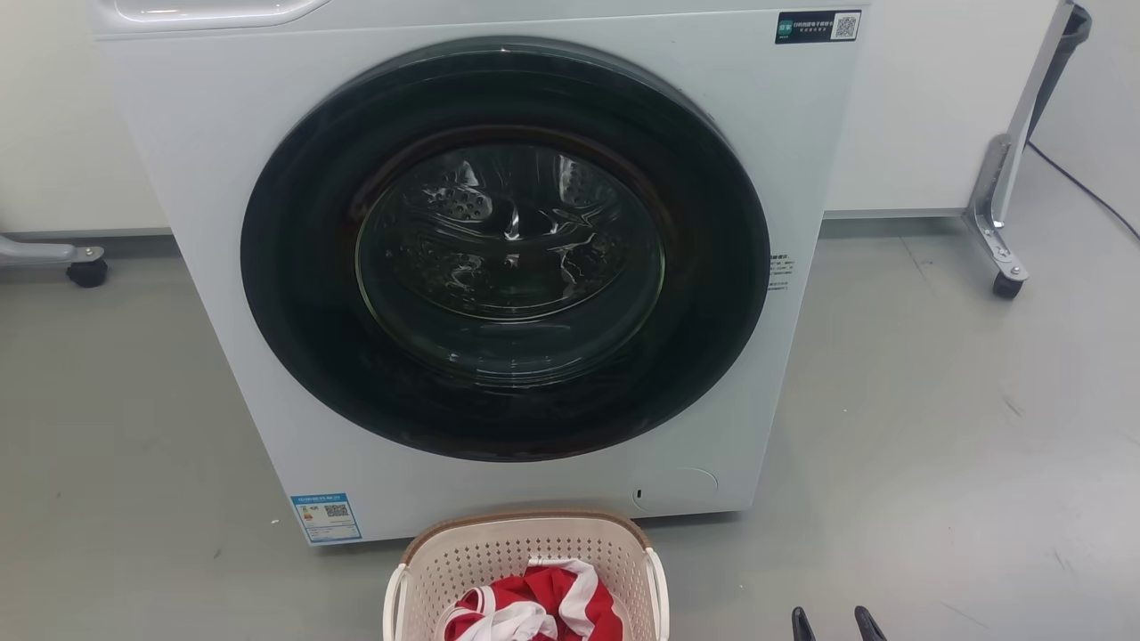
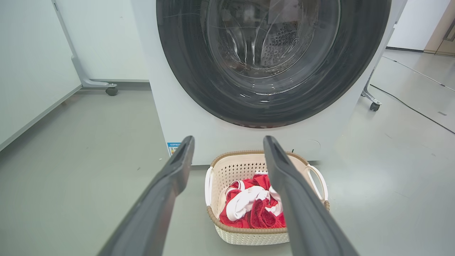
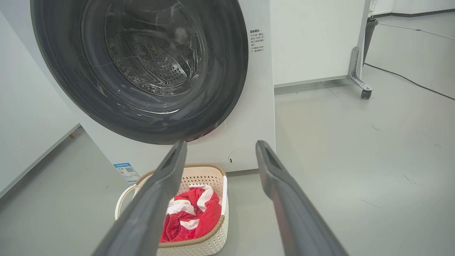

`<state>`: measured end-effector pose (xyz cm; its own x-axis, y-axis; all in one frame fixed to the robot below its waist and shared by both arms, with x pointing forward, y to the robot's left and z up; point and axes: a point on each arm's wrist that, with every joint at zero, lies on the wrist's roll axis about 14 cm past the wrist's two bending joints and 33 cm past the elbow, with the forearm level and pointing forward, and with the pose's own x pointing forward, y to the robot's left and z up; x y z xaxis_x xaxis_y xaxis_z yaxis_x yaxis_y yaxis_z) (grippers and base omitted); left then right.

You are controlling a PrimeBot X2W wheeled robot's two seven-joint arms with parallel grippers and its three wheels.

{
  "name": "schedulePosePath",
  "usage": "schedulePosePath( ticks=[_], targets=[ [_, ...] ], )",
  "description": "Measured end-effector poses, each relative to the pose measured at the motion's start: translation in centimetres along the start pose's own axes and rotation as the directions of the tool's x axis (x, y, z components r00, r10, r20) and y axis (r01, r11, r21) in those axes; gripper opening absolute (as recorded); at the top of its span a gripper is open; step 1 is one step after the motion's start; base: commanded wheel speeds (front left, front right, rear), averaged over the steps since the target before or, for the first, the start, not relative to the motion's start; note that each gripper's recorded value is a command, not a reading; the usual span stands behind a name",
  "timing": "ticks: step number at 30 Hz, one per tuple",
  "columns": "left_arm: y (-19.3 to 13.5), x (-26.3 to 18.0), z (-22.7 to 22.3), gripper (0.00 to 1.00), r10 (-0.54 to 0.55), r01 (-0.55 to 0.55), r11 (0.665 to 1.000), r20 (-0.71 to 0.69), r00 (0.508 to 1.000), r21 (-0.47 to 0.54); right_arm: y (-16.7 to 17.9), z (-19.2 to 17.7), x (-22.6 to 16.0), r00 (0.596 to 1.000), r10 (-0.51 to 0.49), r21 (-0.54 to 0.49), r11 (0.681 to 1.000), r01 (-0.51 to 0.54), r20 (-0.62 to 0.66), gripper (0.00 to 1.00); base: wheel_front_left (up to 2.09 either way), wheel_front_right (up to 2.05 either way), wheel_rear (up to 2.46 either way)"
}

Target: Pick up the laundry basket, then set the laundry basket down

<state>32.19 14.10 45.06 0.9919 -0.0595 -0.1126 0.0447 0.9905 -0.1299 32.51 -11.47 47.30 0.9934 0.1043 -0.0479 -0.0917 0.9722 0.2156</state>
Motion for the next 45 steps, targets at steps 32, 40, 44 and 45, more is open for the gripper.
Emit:
schedulePosePath(
  ticks=[32, 40, 44, 45],
  targets=[
    [0.0, 0.0, 0.5, 1.0, 0.009, -0.01, 0.998, 0.023, 1.0, 0.069, 0.2, 1.5, -0.2, 0.998, -0.007, -0.048, 0.999, 0.01, 0.059, 1.0, 0.0, 0.0, 0.0],
    [0.2, 0.1, 0.4, 0.0, 0.015, -0.016, 0.997, 0.021, 1.0, 0.073, 0.1, 1.5, -0.2, 0.998, -0.01, -0.045, 0.999, 0.013, 0.06, 0.0, 0.0, 0.0, 0.0],
    [0.3, -0.5, -1.1, 0.0, 0.019, -0.017, 0.997, -0.027, 0.999, 0.075, -0.1, 0.1, -0.5, 1.0, -0.02, -0.049, 0.999, 0.02, 0.014, 0.0, 0.0, 0.0, 0.0],
    [0.3, -0.7, -1.6, 0.0, 0.021, -0.018, 0.997, -0.041, 0.999, 0.076, -0.3, -0.4, -0.7, 1.0, -0.024, -0.05, 0.998, 0.024, -0.002, 0.0, 0.0, 0.0, 0.0]
  ],
)
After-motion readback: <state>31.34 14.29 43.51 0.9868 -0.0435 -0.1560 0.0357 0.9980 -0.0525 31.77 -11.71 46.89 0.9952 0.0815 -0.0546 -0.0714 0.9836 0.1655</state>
